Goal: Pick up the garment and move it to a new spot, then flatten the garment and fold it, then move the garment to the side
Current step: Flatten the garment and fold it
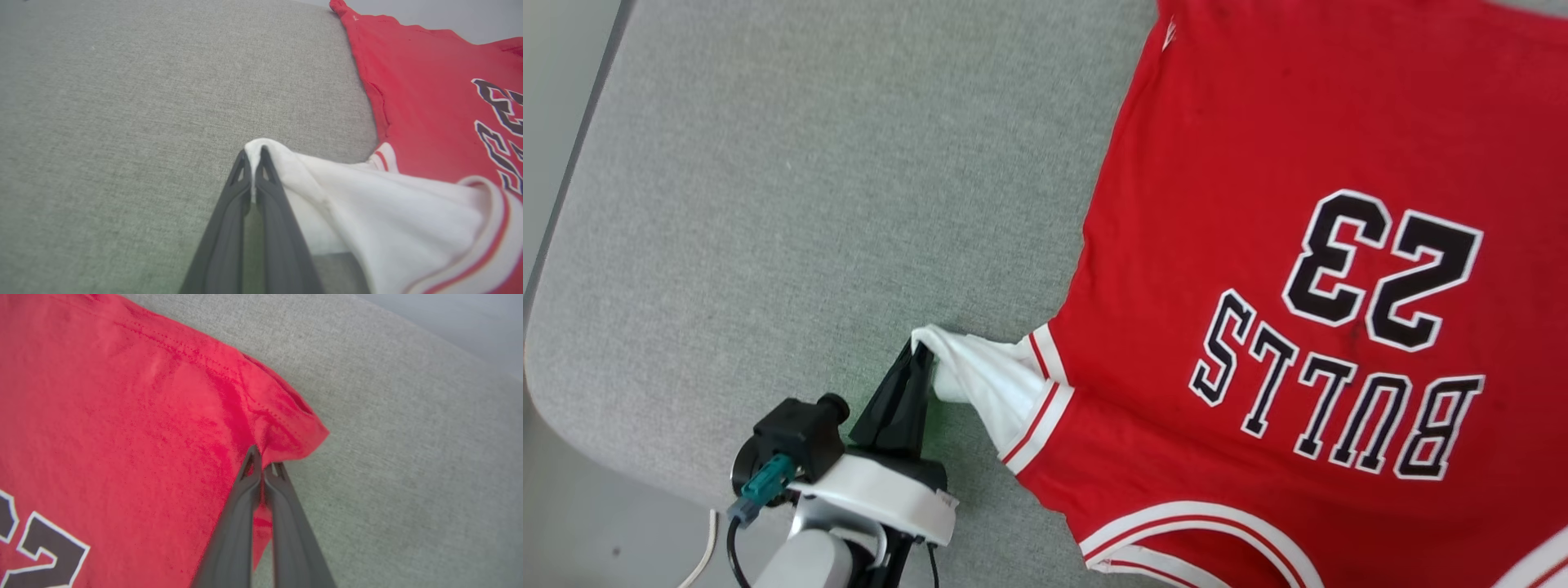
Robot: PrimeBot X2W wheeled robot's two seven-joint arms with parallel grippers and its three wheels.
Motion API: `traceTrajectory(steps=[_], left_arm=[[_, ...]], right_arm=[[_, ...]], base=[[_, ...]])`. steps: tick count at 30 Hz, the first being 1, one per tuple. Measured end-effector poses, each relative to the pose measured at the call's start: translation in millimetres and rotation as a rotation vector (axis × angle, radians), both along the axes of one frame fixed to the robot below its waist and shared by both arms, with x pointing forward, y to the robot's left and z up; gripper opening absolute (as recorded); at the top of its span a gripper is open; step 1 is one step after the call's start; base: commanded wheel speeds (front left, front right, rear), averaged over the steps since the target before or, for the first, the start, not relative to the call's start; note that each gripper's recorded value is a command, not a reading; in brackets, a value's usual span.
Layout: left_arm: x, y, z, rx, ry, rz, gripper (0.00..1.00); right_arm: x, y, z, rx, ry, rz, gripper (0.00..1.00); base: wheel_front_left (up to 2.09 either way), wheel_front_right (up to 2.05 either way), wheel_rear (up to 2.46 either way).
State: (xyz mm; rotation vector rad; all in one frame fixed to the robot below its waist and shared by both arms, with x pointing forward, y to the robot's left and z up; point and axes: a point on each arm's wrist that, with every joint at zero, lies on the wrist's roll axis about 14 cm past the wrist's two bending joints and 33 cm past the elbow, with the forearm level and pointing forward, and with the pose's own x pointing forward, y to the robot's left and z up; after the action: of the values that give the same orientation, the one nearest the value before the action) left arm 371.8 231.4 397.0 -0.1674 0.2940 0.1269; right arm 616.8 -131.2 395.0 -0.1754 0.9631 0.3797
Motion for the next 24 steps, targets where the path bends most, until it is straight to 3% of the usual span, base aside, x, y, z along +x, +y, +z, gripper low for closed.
traceTrajectory(steps=[12,24], left_arm=[[-31,-1,32,0.002,-0.058,0.002,0.0],[-52,-12,53,-0.022,-0.11,-0.032,0.0]], right_arm=[[-66,-44,69,0.005,-0.151,0.008,0.0],[-211,-125,40,-0.069,0.012,-0.109,0.0]], base=[[0.0,0.0,0.0],[0.0,0.0,0.0]])
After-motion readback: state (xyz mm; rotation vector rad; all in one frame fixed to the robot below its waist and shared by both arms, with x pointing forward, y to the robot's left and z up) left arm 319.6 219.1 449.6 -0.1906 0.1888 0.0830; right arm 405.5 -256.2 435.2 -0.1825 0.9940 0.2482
